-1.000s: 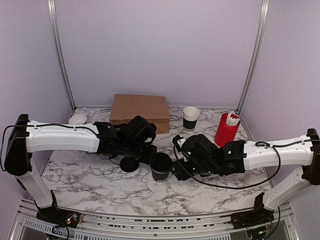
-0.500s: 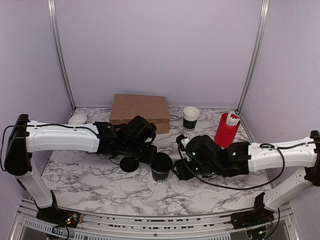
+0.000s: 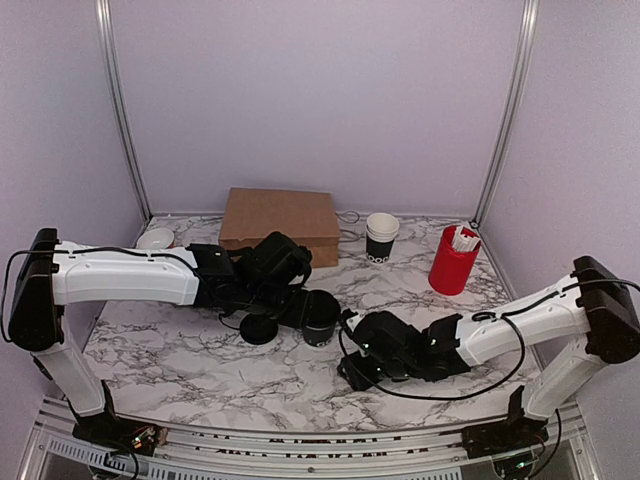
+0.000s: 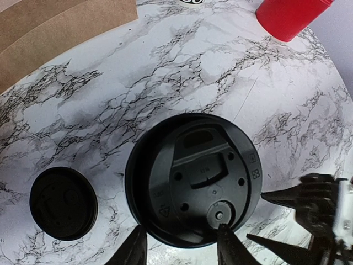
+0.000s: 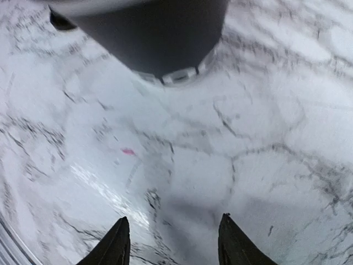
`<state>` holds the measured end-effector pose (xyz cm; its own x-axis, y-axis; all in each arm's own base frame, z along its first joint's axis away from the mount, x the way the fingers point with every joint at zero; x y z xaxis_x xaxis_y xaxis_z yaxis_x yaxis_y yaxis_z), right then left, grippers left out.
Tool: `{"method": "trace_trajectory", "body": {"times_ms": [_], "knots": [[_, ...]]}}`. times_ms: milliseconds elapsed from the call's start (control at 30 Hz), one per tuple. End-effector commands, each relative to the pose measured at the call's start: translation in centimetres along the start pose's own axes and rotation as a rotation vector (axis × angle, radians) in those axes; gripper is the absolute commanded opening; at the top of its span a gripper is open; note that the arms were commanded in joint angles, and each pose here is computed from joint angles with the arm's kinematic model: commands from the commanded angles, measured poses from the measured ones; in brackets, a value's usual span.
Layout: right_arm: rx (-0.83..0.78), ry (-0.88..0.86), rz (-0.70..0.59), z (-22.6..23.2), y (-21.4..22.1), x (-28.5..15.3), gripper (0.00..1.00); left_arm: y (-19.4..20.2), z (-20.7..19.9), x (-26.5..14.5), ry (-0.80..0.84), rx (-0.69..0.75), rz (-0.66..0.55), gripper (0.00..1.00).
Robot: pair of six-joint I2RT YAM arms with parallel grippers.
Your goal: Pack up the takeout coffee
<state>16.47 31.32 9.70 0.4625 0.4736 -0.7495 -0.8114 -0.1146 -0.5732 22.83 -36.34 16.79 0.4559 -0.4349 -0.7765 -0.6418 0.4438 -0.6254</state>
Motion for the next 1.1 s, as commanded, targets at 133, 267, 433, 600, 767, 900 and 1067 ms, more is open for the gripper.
{"method": "trace_trajectory", "body": {"times_ms": [133, 267, 433, 600, 767, 900, 1067], "knots": [[0.059, -0.047, -0.077, 1.5, -3.0, -2.2, 0.53, 1.0, 0.3, 0.8, -0.023, 0.007, 0.029, 0.43], [0.024, -0.075, -0.2, 3.4, -7.2, -5.8, 0.53, 0.8, 0.4, 0.6, -0.024, 0.008, 0.024, 0.43], [-0.032, -0.126, -0.394, 5.4, -12.2, -10.3, 0.56, 0.7, 0.3, 0.5, -0.021, 0.008, 0.021, 0.43], [0.013, -0.145, -0.323, 2.6, -12.3, -6.0, 0.57, 0.5, 0.3, 0.5, -0.021, 0.007, 0.016, 0.43], [0.064, -0.114, -0.035, -0.5, -5.7, 2.4, 0.51, 0.5, 0.3, 0.7, -0.024, 0.012, 0.02, 0.43], [0.077, -0.09, 0.023, -0.5, -2.9, 3.0, 0.5, 0.4, 0.1, 0.7, -0.019, 0.015, 0.019, 0.43], [0.093, -0.055, -0.092, -0.4, -5.9, -0.2, 0.53, 0.1, 0.1, 0.5, -0.016, 0.017, 0.015, 0.43]]}}
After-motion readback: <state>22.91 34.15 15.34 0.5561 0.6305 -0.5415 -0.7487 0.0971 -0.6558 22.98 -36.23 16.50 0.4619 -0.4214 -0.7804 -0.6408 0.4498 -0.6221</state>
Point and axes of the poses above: each gripper's point midway between its finger pads, its own x axis out along the fingers, its own z axis along the line the jaws close on, y = z × x, the point moved 4 cm from there along -x, back along the fingers, and after that the axes turned 14 degrees about x, right-handed, at the moved point
